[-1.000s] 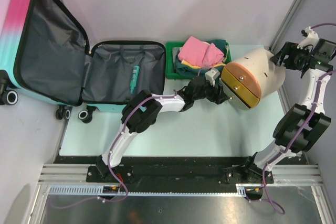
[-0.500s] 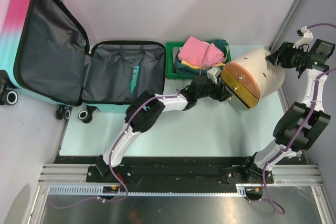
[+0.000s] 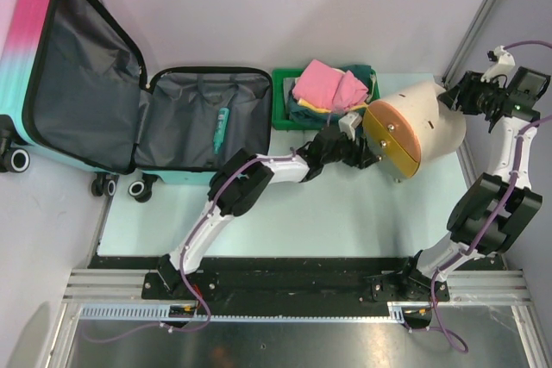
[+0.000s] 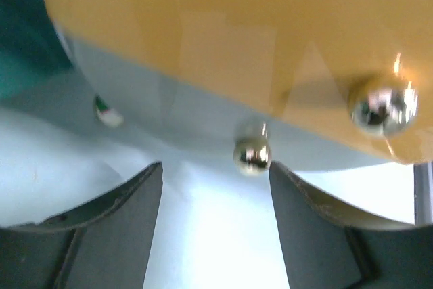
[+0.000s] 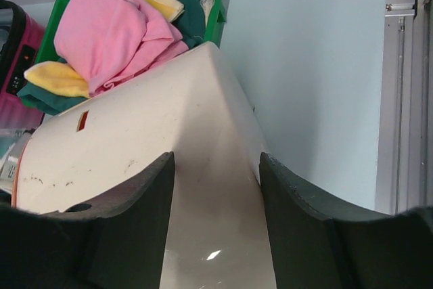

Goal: Open, take out, and arrange the luggage

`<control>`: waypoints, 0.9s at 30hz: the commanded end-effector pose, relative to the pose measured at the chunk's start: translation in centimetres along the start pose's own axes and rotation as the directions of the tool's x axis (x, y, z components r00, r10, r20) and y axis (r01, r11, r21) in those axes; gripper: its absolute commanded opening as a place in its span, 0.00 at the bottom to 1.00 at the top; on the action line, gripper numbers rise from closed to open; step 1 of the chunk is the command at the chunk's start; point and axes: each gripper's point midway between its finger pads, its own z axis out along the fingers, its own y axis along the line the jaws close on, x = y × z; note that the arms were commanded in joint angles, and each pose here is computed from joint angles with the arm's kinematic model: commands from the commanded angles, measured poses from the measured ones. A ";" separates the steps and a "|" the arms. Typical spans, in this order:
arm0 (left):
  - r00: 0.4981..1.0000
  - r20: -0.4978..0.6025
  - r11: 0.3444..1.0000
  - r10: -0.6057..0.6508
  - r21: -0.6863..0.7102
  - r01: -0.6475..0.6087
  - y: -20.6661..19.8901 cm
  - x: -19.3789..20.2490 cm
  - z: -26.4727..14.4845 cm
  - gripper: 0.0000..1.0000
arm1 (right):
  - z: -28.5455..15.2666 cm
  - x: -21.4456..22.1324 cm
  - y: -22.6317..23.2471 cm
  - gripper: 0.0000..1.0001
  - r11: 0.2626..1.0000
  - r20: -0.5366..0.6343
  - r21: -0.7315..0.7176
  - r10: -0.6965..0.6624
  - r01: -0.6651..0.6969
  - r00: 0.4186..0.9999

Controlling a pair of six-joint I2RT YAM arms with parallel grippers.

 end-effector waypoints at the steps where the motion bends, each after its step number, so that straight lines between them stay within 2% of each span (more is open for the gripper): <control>1: 0.993 0.017 0.989 0.118 0.083 -0.119 -3.2 -4.1 -5.1 0.68 | 0.6 8.6 3.0 0.49 0.979 -0.278 -0.043 0.180 -0.200 0.943; 4: 0.980 0.008 0.975 0.199 0.104 -0.199 -4.1 -4.5 -8.1 0.68 | 0.7 9.0 2.5 0.49 0.978 -0.286 -0.031 0.189 -0.206 0.940; 8: 0.975 0.040 0.966 0.220 0.128 -0.224 -5.9 -6.3 -9.1 0.68 | 0.9 9.4 2.9 0.48 0.974 -0.298 -0.040 0.201 -0.222 0.933; 12: 0.978 0.082 0.972 0.193 0.120 -0.202 -6.4 -8.5 -7.5 0.69 | 1.2 9.8 3.9 0.48 0.973 -0.314 -0.058 0.193 -0.221 0.930; 22: 0.988 0.045 0.979 0.144 0.140 -0.149 -5.9 -7.0 -3.9 0.67 | 1.8 9.8 4.5 0.47 0.977 -0.317 -0.063 0.172 -0.202 0.933; 27: 0.993 0.043 0.984 0.114 0.133 -0.118 -5.4 -6.7 -3.0 0.63 | 1.9 10.0 4.6 0.47 0.977 -0.325 -0.069 0.169 -0.201 0.930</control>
